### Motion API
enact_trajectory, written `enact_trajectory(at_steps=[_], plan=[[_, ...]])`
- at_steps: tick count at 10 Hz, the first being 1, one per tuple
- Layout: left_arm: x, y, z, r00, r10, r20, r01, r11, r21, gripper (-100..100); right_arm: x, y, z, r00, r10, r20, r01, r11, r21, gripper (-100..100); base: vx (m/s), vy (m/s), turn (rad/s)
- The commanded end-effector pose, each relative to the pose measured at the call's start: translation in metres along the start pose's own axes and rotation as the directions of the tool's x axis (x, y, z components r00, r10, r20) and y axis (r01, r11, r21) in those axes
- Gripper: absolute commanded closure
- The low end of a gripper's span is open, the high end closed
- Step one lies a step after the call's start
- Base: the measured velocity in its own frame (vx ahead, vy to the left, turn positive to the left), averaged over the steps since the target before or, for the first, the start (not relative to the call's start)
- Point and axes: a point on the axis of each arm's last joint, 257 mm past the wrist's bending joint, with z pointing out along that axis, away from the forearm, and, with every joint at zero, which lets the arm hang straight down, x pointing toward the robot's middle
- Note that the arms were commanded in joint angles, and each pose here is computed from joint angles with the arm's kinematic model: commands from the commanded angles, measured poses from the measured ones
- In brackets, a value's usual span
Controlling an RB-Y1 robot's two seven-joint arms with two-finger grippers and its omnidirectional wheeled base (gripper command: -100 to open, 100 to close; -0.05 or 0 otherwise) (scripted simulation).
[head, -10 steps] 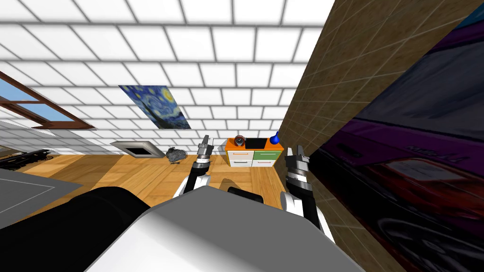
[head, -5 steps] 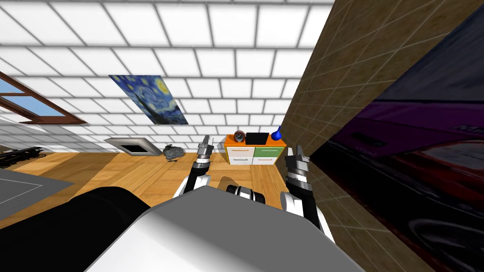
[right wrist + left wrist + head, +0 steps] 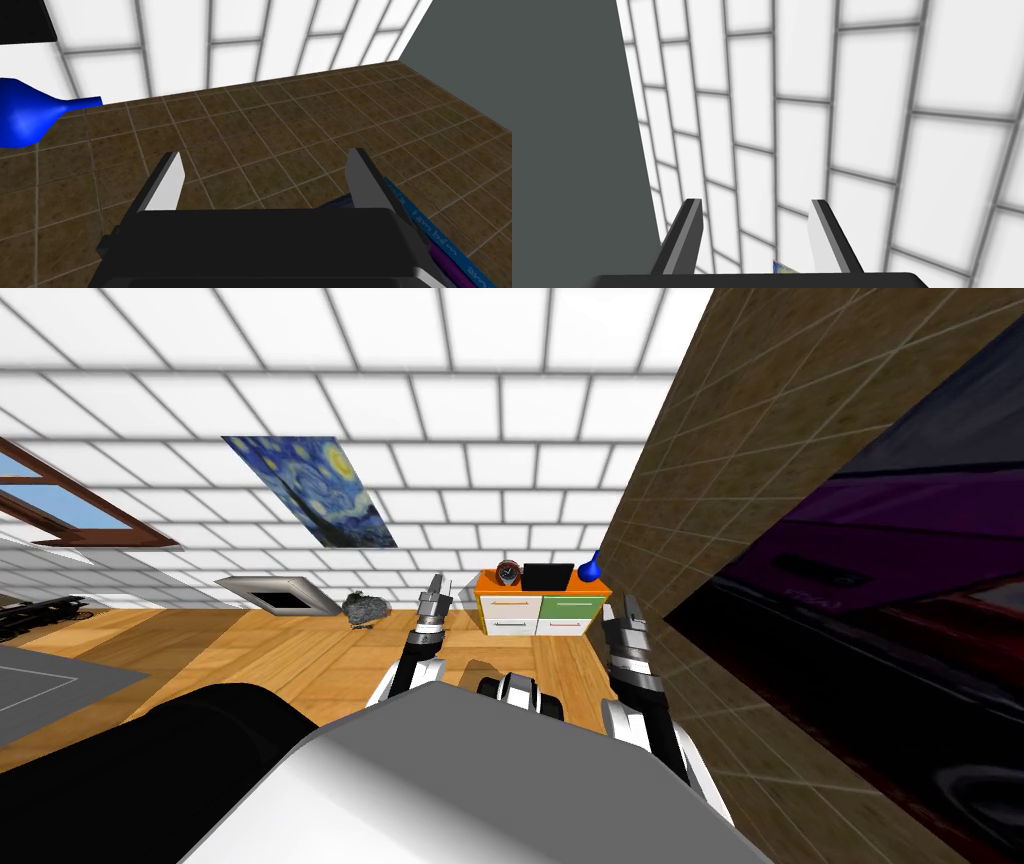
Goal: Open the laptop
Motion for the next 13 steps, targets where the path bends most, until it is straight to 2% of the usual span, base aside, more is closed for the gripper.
enact_trajectory(at_steps=[1,4,5,7,8,9,10,11,12,13], plan=[[0.000,0.000,0.000,1.0000,0.000,0.000,0.000,1.0000,0.000,0,0.000,-0.013,0.000,0.990,-0.133,-0.050,0.134,0.991,0.022,-100,0.051,0.091,0.013],[0.000,0.000,0.000,1.0000,0.000,0.000,0.000,1.0000,0.000,0,-0.005,-0.030,0.001,0.951,-0.296,-0.090,0.300,0.953,0.041,-100,0.063,0.119,0.018],[0.000,0.000,0.000,1.0000,0.000,0.000,0.000,1.0000,0.000,0,-0.005,-0.030,0.001,0.948,-0.307,-0.091,0.311,0.950,0.039,-100,0.043,0.076,0.005],[0.000,0.000,0.000,1.0000,0.000,0.000,0.000,1.0000,0.000,0,-0.010,-0.042,0.003,0.902,-0.417,-0.113,0.425,0.904,0.049,-100,0.045,0.083,0.018],[0.000,0.000,0.000,1.0000,0.000,0.000,0.000,1.0000,0.000,0,-0.010,-0.042,0.003,0.896,-0.430,-0.114,0.437,0.898,0.047,-100,0.038,0.077,0.008],[0.000,0.000,0.000,1.0000,0.000,0.000,0.000,1.0000,0.000,0,-0.014,-0.048,0.004,0.864,-0.487,-0.125,0.496,0.867,0.050,-100,0.040,0.089,0.017],[0.000,0.000,0.000,1.0000,0.000,0.000,0.000,1.0000,0.000,0,-0.014,-0.048,0.004,0.862,-0.492,-0.125,0.501,0.864,0.050,-100,0.037,0.072,0.004],[0.000,0.000,0.000,1.0000,0.000,0.000,0.000,1.0000,0.000,0,-0.017,-0.054,0.004,0.824,-0.550,-0.136,0.561,0.826,0.052,-100,0.040,0.084,0.016],[0.000,0.000,0.000,1.0000,0.000,0.000,0.000,1.0000,0.000,0,-0.017,-0.054,0.004,0.822,-0.553,-0.136,0.564,0.824,0.052,-100,0.037,0.070,0.008],[0.000,0.000,0.000,1.0000,0.000,0.000,0.000,1.0000,0.000,0,-0.021,-0.061,0.005,0.778,-0.610,-0.148,0.622,0.781,0.053,-100,0.045,0.078,0.015]])
